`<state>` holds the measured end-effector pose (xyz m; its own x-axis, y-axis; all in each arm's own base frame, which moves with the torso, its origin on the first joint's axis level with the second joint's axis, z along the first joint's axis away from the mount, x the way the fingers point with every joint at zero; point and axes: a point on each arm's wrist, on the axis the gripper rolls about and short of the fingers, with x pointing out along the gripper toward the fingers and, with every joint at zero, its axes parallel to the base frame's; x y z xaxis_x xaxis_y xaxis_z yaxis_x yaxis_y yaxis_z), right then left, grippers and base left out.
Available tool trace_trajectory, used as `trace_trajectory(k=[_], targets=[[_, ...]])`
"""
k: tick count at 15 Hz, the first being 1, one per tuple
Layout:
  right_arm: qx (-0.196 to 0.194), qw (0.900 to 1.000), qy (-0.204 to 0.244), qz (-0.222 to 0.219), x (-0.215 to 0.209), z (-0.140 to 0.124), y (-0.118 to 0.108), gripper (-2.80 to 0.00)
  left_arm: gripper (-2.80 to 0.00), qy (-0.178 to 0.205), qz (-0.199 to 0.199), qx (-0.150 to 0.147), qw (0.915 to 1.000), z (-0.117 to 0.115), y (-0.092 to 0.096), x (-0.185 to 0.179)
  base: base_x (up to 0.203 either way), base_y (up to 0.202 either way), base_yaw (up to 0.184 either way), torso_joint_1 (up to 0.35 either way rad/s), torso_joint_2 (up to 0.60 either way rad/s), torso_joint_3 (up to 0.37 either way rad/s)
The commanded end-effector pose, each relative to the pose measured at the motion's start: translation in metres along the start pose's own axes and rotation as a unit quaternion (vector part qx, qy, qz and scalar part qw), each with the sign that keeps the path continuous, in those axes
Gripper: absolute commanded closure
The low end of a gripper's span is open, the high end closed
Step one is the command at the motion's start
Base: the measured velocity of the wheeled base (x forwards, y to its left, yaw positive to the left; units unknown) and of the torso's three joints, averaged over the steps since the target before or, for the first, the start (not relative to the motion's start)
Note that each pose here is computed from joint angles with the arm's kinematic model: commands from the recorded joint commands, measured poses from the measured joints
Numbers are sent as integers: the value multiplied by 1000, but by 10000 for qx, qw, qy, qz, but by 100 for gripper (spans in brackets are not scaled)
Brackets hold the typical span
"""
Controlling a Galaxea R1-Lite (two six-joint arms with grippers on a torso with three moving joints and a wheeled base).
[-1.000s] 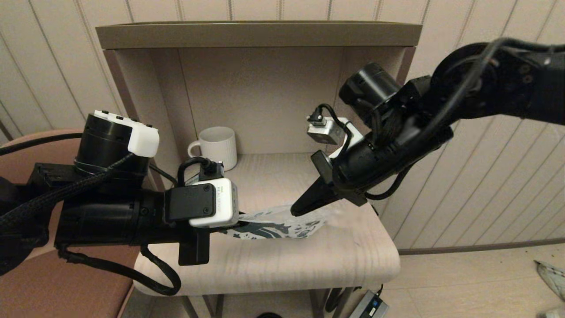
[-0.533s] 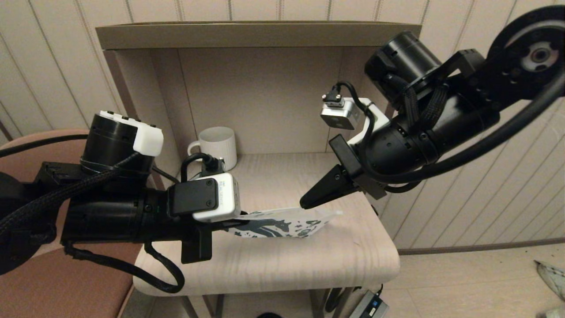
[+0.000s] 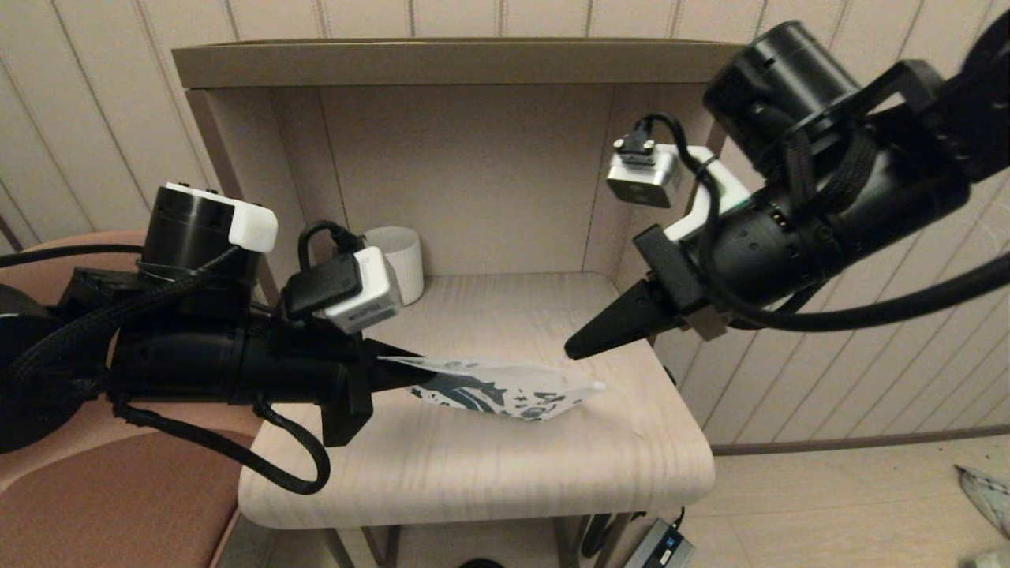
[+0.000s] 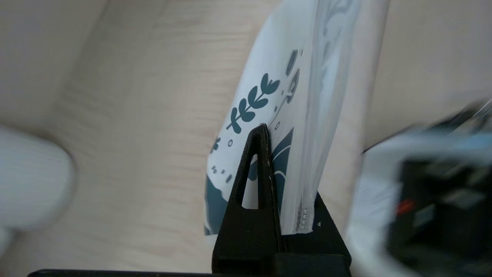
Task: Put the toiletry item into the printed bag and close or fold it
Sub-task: Place the toothpaste in the storage bag, then hand it to the other hand
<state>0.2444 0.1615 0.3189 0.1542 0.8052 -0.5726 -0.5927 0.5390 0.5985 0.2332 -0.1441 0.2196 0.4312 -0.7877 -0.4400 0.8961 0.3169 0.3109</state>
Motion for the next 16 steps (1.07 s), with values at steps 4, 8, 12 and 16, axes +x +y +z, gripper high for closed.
trace_trajectory(k=[4,8,12,16], targets=[[-370,9964,-411,-636,-42,-22,-7,-280,0,-569,20,-1369,9890,8,21,-2,0,0,0,0,0,0],[-540,9943,-416,-821,-36,-36,-20,0,0,-1224,167,-1931,9734,18,33,5,0,0,0,0,0,0],[-871,9894,-818,-828,-35,-40,-24,0,0,-1215,174,-1983,9724,14,33,8,0,0,0,0,0,0],[-763,9908,-690,-874,-24,-46,-37,0,0,-1206,157,-1988,9725,14,33,9,0,0,0,0,0,0]])
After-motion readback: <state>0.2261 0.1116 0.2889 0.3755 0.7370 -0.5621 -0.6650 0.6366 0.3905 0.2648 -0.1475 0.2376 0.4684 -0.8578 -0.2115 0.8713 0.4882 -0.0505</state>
